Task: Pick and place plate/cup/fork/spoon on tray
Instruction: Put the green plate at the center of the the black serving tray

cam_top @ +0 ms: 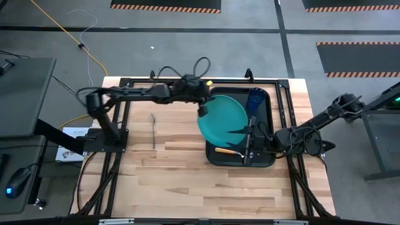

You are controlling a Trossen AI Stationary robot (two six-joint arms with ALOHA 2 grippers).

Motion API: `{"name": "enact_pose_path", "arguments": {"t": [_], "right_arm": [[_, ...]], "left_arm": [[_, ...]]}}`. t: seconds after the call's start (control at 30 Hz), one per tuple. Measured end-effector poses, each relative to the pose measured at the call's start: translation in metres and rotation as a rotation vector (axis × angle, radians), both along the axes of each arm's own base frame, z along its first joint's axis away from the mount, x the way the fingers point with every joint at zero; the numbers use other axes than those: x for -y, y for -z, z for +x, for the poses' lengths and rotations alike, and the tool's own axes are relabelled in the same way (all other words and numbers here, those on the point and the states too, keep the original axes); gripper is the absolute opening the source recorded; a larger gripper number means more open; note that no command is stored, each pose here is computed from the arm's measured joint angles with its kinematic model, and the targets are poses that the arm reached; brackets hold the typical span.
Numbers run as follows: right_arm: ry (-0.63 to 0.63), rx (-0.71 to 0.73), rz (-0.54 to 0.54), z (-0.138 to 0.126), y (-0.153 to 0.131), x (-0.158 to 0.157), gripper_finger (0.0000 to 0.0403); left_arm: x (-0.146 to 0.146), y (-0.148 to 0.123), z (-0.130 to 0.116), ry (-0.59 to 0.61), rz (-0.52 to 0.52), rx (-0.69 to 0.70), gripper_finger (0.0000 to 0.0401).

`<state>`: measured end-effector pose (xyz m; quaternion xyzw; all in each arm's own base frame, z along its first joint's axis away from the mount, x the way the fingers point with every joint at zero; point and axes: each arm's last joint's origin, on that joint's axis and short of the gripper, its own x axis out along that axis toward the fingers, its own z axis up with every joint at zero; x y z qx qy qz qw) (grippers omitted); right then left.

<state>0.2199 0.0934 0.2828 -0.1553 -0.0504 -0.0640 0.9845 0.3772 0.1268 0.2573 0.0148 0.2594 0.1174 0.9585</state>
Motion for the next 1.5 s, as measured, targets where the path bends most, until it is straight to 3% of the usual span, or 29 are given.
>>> {"name": "enact_pose_path", "arguments": {"t": [0.23, 0.5, 0.67, 0.83, 1.2, 1.5], "right_arm": [[-0.002, 0.0, 0.007, 0.0, 0.0, 0.0, 0.0178], [-0.003, -0.007, 0.004, 0.0, 0.001, 0.0, 0.0178], [-0.003, -0.012, 0.01, 0.0, 0.001, 0.0, 0.0178], [-0.001, -0.012, 0.013, 0.0, 0.001, 0.0, 0.0178], [0.0, -0.013, 0.01, 0.0, 0.002, 0.0, 0.0178], [0.002, -0.013, 0.01, 0.0, 0.002, 0.001, 0.0178]], "left_arm": [[-0.028, 0.039, 0.036, -0.093, -0.058, -0.055, 0.0], [-0.06, 0.071, 0.045, -0.215, -0.159, -0.039, 0.0], [-0.065, 0.068, 0.046, -0.244, -0.187, 0.018, 0.0001], [-0.06, 0.072, 0.047, -0.234, -0.202, -0.012, 0.0004], [-0.052, 0.072, 0.05, -0.187, -0.161, -0.024, 0.0007], [-0.048, 0.072, 0.051, -0.15, -0.148, -0.041, 0.0065]]}}
